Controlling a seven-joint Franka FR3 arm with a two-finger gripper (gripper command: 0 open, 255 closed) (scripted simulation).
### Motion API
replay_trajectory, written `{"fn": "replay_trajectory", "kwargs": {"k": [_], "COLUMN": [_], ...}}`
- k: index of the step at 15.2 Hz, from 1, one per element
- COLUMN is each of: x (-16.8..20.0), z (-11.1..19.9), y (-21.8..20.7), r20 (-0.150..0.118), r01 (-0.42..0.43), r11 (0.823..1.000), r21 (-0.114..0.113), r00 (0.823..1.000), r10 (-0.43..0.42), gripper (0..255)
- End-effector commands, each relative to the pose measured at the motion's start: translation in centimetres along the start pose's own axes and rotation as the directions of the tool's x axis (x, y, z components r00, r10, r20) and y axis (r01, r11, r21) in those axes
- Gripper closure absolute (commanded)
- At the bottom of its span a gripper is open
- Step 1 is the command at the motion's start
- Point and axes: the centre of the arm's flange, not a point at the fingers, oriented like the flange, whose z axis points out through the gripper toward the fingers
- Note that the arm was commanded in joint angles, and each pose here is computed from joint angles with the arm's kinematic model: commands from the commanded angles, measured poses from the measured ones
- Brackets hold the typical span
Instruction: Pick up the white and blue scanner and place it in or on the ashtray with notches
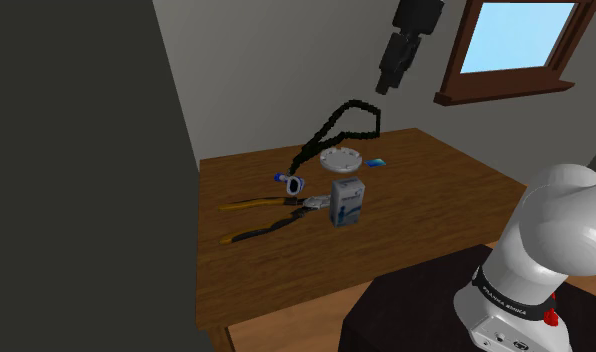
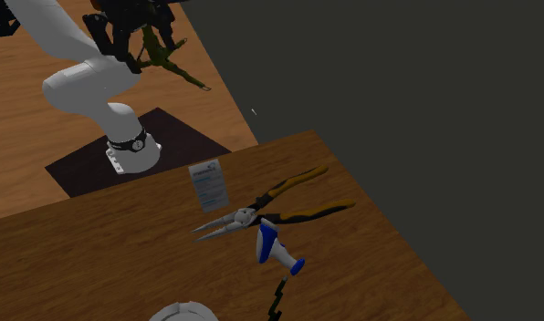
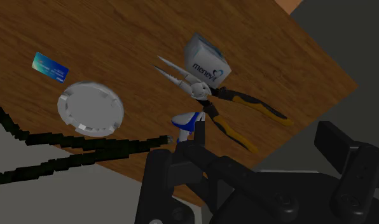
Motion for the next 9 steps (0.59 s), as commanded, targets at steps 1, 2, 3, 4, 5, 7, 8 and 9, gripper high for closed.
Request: {"fn": "replay_trajectory", "kwargs": {"k": [1,2,3,4,5,7,8,9], "x": [0.0,1.0,1.9,2.9,3.8,5.7,6.6,7.5], "z": [0.0,1.0,2.0,3.1,4.1,6.2,7.3,8.3], "y": [0.0,0.1,0.1,0.2,0.3,0.4,0.5,0.6], "r20": [0.000,0.008,0.017,0.025,0.034,0.050,0.059,0.067], "r01": [0.000,-0.002,-0.005,-0.007,-0.009,-0.013,-0.015,-0.017], "r11": [1.000,1.000,1.000,1.000,1.000,0.999,0.999,0.999], "r21": [0.000,-0.005,-0.011,-0.016,-0.021,-0.032,-0.038,-0.043], "r00": [1.000,1.000,1.000,1.000,0.999,0.999,0.998,0.998], "r10": [0.000,0.002,0.005,0.007,0.010,0.015,0.017,0.020], "gripper": [0,0,0,0,0,0,0,0]}}
